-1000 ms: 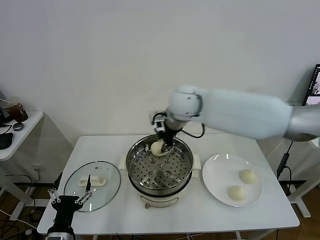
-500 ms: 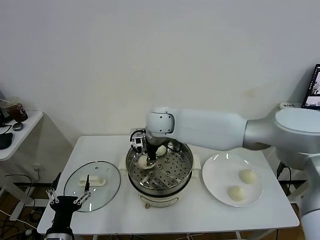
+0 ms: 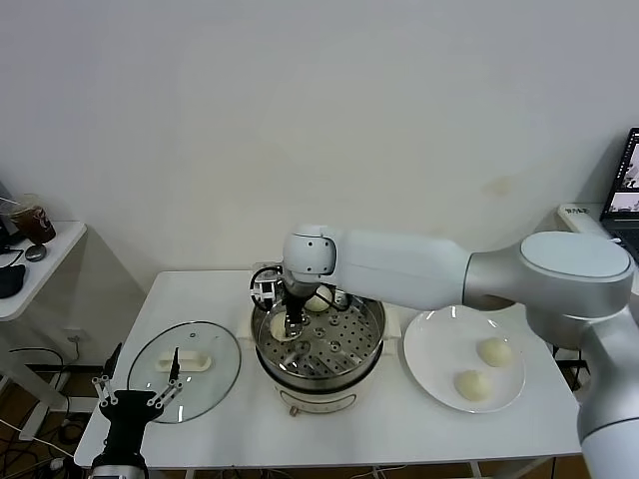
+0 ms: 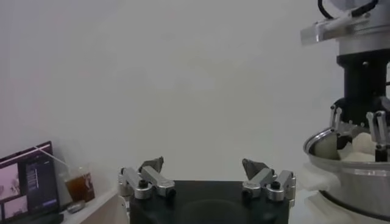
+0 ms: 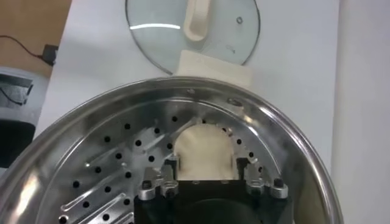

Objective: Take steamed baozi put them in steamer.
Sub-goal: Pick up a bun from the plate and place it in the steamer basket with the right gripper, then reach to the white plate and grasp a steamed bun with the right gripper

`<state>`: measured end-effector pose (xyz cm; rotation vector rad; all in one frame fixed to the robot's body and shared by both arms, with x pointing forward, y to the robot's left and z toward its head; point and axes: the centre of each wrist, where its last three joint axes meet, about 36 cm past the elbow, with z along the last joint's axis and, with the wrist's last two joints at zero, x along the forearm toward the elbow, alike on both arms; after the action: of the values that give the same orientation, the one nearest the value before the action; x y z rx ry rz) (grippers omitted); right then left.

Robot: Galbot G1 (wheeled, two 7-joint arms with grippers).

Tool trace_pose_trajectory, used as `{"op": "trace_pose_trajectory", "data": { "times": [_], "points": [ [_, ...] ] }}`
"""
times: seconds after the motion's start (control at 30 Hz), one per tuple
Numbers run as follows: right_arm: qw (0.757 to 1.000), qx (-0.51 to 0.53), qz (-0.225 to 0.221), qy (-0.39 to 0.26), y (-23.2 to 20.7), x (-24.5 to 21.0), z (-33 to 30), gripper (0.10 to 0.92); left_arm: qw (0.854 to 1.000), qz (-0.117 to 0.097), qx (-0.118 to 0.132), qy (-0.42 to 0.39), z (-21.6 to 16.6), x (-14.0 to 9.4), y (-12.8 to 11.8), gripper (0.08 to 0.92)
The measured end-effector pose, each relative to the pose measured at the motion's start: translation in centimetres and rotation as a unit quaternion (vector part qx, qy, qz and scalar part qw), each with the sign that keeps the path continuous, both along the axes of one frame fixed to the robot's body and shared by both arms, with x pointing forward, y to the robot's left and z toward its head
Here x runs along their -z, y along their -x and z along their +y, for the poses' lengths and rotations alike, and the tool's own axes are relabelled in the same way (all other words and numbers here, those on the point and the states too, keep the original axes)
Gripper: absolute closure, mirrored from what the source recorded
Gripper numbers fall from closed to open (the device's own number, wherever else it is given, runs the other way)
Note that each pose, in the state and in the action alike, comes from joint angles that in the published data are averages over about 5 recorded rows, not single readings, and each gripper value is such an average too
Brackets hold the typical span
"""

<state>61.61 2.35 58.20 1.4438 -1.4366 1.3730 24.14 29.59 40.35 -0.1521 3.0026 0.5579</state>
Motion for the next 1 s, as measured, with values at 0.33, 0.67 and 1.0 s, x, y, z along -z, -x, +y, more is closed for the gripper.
{"op": "trace_pose_trajectory", "data": {
  "times": [0.33, 0.67, 1.0],
  "points": [
    [1.0, -0.004, -0.012, -0.009, -0.6, -5.8, -4.3, 0.2, 1.0, -0.003, 0.004, 0.002, -0.1, 0.1, -0.6, 0.177],
    [0.999, -0.037, -0.007, 0.027, 0.1, -10.2, -17.4, 0.2, 1.0, -0.001, 0.01, 0.005, -0.4, 0.6, -1.0, 0.177],
    [0.997, -0.03, 0.0, 0.073, 2.7, -6.7, -31.2, 0.2, 1.0, 0.007, 0.014, 0.009, -1.3, 1.2, -0.9, 0.177]
  ]
}}
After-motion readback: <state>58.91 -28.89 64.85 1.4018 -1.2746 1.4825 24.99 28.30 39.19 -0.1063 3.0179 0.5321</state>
